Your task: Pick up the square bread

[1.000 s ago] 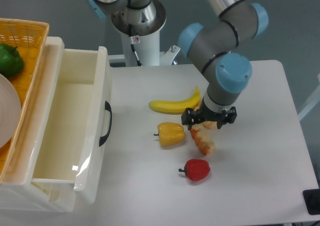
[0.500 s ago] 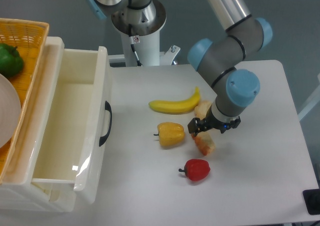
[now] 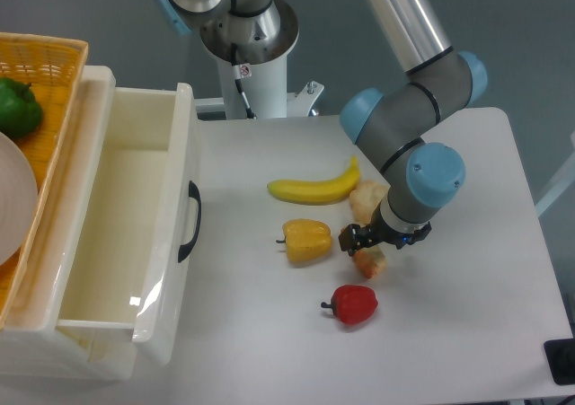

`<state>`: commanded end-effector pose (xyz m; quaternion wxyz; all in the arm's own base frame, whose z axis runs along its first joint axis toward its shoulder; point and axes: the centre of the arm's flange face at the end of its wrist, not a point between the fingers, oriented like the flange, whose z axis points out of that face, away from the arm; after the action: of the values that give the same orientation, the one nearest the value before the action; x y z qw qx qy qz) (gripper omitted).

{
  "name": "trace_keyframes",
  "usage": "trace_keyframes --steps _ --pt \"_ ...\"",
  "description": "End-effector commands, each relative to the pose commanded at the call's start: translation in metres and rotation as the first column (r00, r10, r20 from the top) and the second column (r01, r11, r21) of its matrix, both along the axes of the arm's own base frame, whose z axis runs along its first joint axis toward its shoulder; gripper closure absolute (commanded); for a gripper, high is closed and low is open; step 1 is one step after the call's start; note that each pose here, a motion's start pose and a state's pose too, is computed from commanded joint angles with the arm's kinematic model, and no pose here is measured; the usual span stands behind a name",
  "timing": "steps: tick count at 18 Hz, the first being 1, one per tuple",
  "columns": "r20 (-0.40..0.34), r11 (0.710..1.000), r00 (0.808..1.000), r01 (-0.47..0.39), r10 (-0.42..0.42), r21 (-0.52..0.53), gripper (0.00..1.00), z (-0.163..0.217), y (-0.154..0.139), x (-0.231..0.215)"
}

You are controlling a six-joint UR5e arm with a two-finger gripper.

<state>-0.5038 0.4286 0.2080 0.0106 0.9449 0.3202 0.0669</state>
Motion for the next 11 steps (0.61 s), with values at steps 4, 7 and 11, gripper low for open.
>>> trace_keyframes --steps 4,7,11 --pt "-0.014 1.0 1.0 0.012 -0.012 0.008 0.4 -0.0019 0.0024 -0.0024" --pt "-0.013 1.0 1.0 0.017 -0.017 0.008 0.54 -0.0029 0.0047 -0.0005" --pt "-0.022 1.0 0.999 0.03 -0.03 -0.004 0.66 -0.0015 0.0074 -0.0002"
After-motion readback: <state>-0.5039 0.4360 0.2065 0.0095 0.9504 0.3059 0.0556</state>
